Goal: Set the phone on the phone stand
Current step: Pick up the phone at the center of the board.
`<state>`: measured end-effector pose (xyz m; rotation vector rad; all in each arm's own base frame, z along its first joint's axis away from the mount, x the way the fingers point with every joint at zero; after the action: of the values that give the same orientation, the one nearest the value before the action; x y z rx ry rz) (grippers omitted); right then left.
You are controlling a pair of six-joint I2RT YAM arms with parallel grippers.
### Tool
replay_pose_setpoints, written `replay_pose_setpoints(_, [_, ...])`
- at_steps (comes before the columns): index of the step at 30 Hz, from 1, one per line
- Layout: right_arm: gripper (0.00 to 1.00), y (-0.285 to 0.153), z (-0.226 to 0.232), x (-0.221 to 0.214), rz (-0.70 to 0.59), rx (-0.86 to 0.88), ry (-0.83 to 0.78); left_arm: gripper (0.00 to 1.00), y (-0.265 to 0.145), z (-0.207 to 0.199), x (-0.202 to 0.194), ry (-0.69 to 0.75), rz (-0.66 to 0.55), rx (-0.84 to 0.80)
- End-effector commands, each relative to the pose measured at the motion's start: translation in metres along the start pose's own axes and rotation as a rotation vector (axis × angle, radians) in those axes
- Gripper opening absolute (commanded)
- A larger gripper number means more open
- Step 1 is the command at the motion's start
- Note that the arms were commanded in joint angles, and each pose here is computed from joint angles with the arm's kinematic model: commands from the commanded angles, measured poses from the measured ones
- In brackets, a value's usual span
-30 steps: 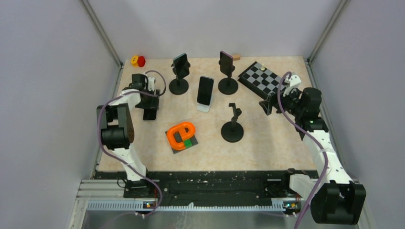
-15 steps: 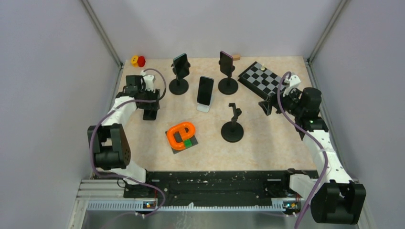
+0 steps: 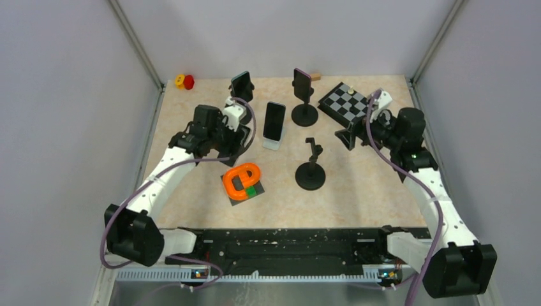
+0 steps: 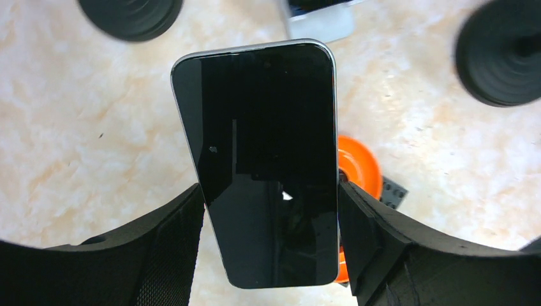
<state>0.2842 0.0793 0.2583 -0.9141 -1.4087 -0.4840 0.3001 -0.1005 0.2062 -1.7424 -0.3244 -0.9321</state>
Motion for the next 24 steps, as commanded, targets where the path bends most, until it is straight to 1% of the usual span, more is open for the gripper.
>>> replay_pose_setpoints(1, [0.99, 0.017, 0.02, 0.055, -0.082, 0.129, -0.073, 0.22, -0.021, -0.037, 0.026, 0.126, -0.114, -0.097])
replay_pose_setpoints(6, [0.96, 0.046, 0.051, 0.091, -0.116, 0.285, -0.054, 0.22, -0.025, -0.067, 0.038, 0.209, -0.17, -0.148])
replay_pose_setpoints(9, [0.94, 0.064, 0.067, 0.102, -0.116, 0.374, -0.037, 0.22, -0.027, -0.079, 0.044, 0.24, -0.189, -0.168])
replay_pose_setpoints(10, [0.93, 0.069, 0.073, 0.107, -0.114, 0.401, -0.007, 0.22, -0.028, -0.082, 0.047, 0.249, -0.197, -0.17])
replay_pose_setpoints(15, [0.9, 0.101, 0.101, 0.11, -0.064, 0.535, 0.061, 0.21, -0.035, -0.097, 0.055, 0.3, -0.242, -0.18])
replay_pose_setpoints(17, [0.88, 0.116, 0.111, 0.104, -0.024, 0.585, 0.101, 0.21, -0.037, -0.1, 0.058, 0.322, -0.257, -0.174])
replay_pose_setpoints(21, [0.87, 0.133, 0.13, 0.1, 0.023, 0.691, 0.191, 0.21, -0.04, -0.108, 0.061, 0.369, -0.282, -0.162])
replay_pose_setpoints(24, [0.86, 0.144, 0.138, 0.095, 0.046, 0.738, 0.226, 0.21, -0.042, -0.112, 0.061, 0.401, -0.296, -0.138])
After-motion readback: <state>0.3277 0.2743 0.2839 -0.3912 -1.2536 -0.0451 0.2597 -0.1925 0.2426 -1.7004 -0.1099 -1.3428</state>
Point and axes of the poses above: each gripper's point midway between its finger pads, its own y axis out along the fingers, its own z axis along the line the jaws close on, x = y × z, the point moved 5 cm from there along -y, back along the fingers, and after that the axes turned 10 degrees about -y, right-handed, at the moved point
